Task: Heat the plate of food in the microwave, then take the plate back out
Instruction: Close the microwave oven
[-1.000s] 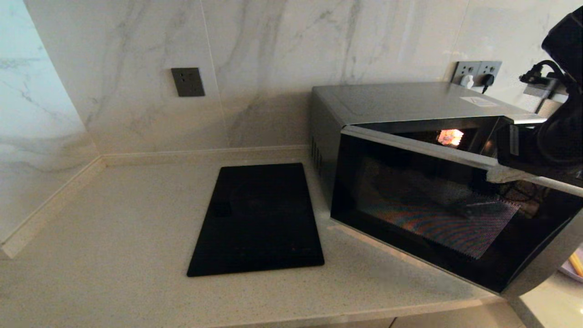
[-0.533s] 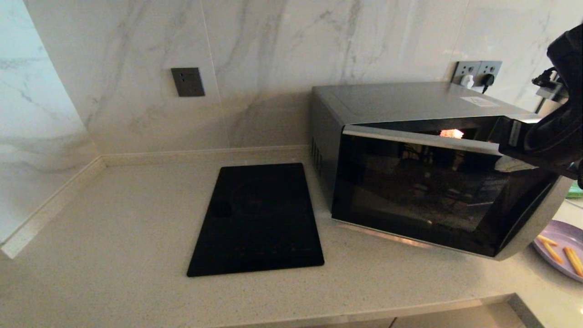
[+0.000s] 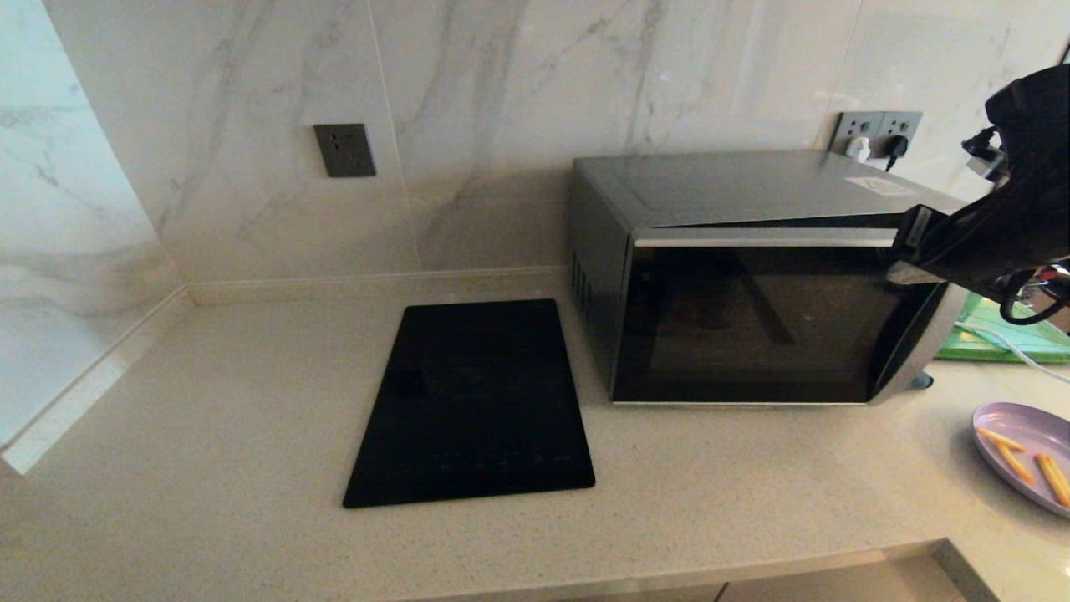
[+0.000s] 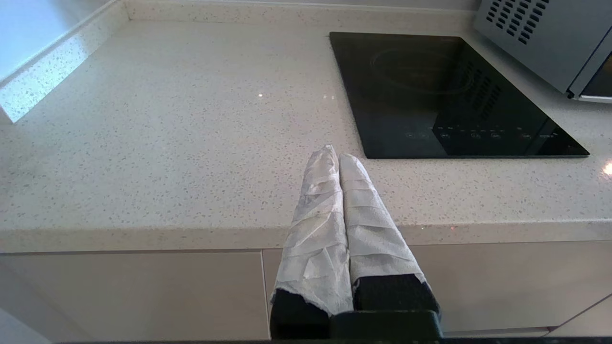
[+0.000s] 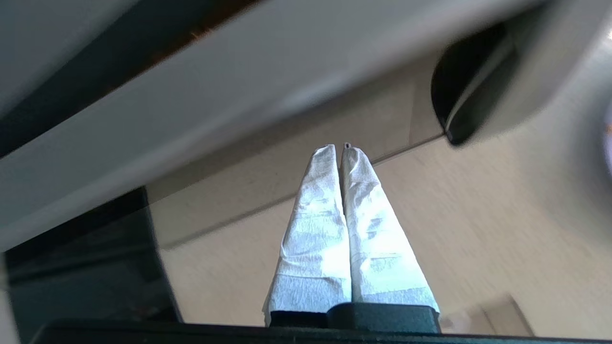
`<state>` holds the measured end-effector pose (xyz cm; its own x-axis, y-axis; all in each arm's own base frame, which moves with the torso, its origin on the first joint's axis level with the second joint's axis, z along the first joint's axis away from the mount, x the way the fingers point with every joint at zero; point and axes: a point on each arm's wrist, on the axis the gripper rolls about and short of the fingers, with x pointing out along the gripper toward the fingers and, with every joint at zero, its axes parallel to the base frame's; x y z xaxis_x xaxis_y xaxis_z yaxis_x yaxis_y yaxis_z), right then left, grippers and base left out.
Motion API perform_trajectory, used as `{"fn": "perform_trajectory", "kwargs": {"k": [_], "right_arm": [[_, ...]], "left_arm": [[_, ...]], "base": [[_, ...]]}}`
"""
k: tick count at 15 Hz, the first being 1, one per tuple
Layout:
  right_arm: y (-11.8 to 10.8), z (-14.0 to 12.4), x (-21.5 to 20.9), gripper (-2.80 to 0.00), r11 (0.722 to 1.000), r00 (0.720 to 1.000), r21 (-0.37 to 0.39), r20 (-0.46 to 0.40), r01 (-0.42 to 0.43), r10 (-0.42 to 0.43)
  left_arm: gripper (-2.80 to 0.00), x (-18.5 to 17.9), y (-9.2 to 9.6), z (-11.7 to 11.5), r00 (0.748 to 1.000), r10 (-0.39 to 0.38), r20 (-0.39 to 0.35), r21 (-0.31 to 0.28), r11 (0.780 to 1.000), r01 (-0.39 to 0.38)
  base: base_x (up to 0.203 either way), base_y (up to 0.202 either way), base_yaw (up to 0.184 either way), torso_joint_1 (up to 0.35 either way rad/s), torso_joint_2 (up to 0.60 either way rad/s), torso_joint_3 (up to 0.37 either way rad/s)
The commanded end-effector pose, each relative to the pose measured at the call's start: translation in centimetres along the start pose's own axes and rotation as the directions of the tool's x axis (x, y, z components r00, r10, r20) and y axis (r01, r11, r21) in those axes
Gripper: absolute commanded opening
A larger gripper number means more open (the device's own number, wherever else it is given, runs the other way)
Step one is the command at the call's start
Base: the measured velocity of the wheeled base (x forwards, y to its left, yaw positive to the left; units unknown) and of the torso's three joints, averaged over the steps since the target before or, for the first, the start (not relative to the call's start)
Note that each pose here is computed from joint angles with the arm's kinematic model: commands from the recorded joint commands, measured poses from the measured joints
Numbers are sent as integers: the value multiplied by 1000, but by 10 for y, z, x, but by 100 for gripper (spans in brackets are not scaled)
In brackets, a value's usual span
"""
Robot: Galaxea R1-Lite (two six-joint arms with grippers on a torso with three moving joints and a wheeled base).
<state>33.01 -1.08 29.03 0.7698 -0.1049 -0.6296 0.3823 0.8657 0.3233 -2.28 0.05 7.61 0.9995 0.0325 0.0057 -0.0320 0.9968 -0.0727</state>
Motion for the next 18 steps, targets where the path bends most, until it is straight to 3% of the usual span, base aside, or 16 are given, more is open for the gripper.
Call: {"fn": "perform_trajectory", "kwargs": {"k": [1, 8, 15, 18], "right_arm": [[-4, 1, 15, -280, 1000, 1000, 14, -4, -17, 17], [2, 9, 39, -280, 996, 991, 17, 100, -90, 87], [2, 8, 48, -280, 995, 991, 13, 94, -94, 92], [0, 8, 32, -280, 995, 989, 15, 106, -103, 101]], "left_arm": [[-280, 0, 0, 0, 1000, 1, -1, -1, 1000, -1], [-280, 0, 0, 0, 1000, 1, -1, -1, 1000, -1], [-280, 0, 0, 0, 1000, 1, -1, -1, 1000, -1], [-280, 0, 0, 0, 1000, 1, -1, -1, 1000, -1]], "base": [[0, 0, 0, 0, 0, 0], [0, 0, 0, 0, 0, 0], [0, 0, 0, 0, 0, 0], [0, 0, 0, 0, 0, 0]]}}
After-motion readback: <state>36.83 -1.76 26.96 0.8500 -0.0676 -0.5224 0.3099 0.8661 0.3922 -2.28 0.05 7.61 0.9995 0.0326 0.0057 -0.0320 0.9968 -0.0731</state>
